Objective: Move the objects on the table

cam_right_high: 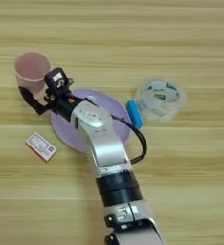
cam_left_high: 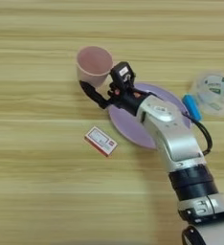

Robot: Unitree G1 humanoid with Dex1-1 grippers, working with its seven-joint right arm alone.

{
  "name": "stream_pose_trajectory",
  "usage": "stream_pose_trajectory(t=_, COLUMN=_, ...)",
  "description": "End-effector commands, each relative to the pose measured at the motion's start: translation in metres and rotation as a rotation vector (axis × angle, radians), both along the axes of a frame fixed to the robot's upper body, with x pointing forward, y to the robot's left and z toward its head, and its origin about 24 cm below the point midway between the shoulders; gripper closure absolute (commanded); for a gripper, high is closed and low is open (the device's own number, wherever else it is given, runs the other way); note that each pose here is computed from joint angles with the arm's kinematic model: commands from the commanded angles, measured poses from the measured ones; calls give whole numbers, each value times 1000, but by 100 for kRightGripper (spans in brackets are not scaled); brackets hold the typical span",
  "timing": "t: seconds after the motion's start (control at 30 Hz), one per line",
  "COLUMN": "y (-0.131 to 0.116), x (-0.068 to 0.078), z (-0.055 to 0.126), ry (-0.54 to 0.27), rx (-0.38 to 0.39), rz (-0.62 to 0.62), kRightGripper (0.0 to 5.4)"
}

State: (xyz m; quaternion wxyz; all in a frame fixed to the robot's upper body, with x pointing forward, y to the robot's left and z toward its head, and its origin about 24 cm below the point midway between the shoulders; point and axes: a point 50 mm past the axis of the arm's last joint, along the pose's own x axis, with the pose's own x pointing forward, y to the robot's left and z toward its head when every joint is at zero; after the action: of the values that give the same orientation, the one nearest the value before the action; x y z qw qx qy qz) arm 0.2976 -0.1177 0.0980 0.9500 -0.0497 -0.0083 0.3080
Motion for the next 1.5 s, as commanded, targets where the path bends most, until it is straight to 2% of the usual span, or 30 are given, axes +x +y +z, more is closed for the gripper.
stream_pose_trajectory(t=0.03, y=-24, x=-4, z=29, ry=-96, rx=56, rz=-120, kRightGripper=123)
stream_pose_trajectory(t=0.17, y=-46, x=-13, z=19, ry=-42, rx=56, rz=-229, kRightGripper=123)
stream_pose_trajectory(t=0.33, y=-70, x=-20, z=9, ry=-5, rx=17, rz=-356, kRightGripper=123)
stream_pose_trajectory(t=0.63, y=-68, x=-25, z=-14, ry=93, rx=1, rz=-381, kRightGripper=123)
stream_pose_trajectory(t=1.13, y=-70, x=-22, z=-29, ry=137, rx=-24, rz=-406, kRightGripper=123)
stream_pose_trajectory(t=1.17, y=-70, x=-22, z=-29, ry=136, rx=-26, rz=-406, kRightGripper=87)
stream_pose_trajectory(t=1.27, y=-70, x=-22, z=-29, ry=133, rx=-33, rz=-405, kRightGripper=50)
stream_pose_trajectory(t=1.4, y=-70, x=-23, z=-28, ry=123, rx=-40, rz=-397, kRightGripper=9)
stream_pose_trajectory(t=1.5, y=-71, x=-25, z=-23, ry=101, rx=-52, rz=-376, kRightGripper=4)
